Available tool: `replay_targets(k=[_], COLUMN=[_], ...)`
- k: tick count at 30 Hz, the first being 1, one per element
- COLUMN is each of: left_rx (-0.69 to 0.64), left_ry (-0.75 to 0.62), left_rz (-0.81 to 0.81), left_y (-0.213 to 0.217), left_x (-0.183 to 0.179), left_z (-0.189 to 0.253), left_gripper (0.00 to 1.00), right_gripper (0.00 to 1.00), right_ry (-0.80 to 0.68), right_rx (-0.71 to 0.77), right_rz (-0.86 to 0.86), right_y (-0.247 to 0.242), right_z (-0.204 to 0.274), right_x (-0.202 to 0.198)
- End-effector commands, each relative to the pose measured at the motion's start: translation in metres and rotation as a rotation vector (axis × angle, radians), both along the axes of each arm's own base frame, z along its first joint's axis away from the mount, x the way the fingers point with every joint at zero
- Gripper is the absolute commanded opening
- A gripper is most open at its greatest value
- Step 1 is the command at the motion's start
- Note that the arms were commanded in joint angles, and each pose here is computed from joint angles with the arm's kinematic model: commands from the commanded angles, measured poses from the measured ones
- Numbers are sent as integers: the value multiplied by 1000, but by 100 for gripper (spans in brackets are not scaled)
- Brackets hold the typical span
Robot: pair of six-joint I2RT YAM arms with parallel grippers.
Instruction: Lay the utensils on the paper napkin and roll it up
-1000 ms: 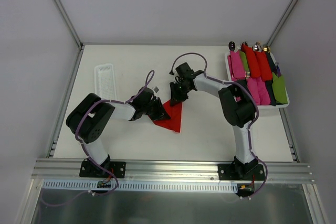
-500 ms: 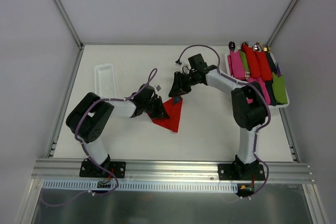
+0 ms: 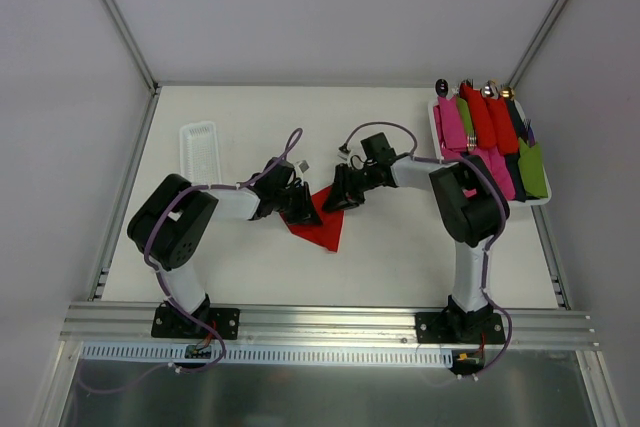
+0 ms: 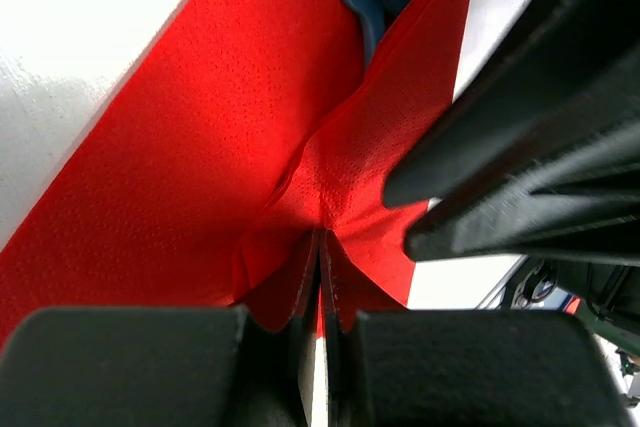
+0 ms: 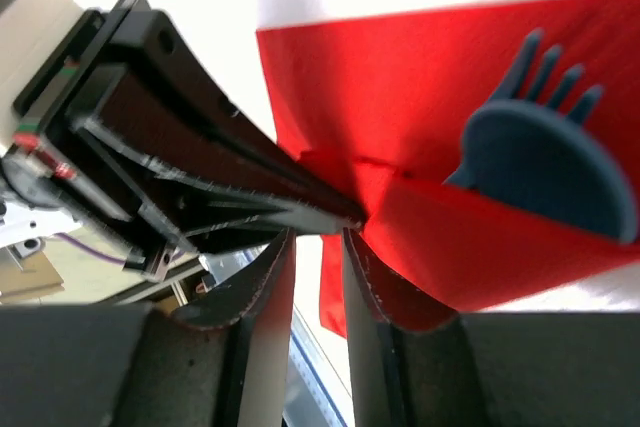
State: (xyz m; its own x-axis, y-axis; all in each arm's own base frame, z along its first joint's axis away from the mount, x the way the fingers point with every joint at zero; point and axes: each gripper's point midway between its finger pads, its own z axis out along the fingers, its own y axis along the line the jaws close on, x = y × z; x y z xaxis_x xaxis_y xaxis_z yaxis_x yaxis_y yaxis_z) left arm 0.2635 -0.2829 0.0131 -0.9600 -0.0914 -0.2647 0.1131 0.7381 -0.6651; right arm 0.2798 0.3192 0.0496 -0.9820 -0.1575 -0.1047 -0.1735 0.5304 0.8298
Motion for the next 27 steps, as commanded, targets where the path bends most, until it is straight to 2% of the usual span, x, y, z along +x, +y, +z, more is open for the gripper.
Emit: replay_targets(k=[1, 9, 17, 23, 27], left_rx=[145, 135, 136, 154, 145], left_ry=[47, 36, 20, 80, 85], left_rz=[2, -22, -19, 51, 134], left_y=[28, 26, 27, 31, 35], left_x=[-10, -10, -9, -12, -12], left_z=[-34, -32, -28, -38, -40], left_gripper=[0, 0, 0, 0, 0], right_gripper=[29, 29, 29, 29, 29], right_ry=[-29, -11, -20, -113, -260], right_rx=[24, -84, -157, -161, -299], right_rz=[-29, -82, -56, -35, -117], right_y=[7, -1, -6, -12, -38], right_z=[0, -25, -35, -1, 35], right_x=[11, 18, 14, 19, 31])
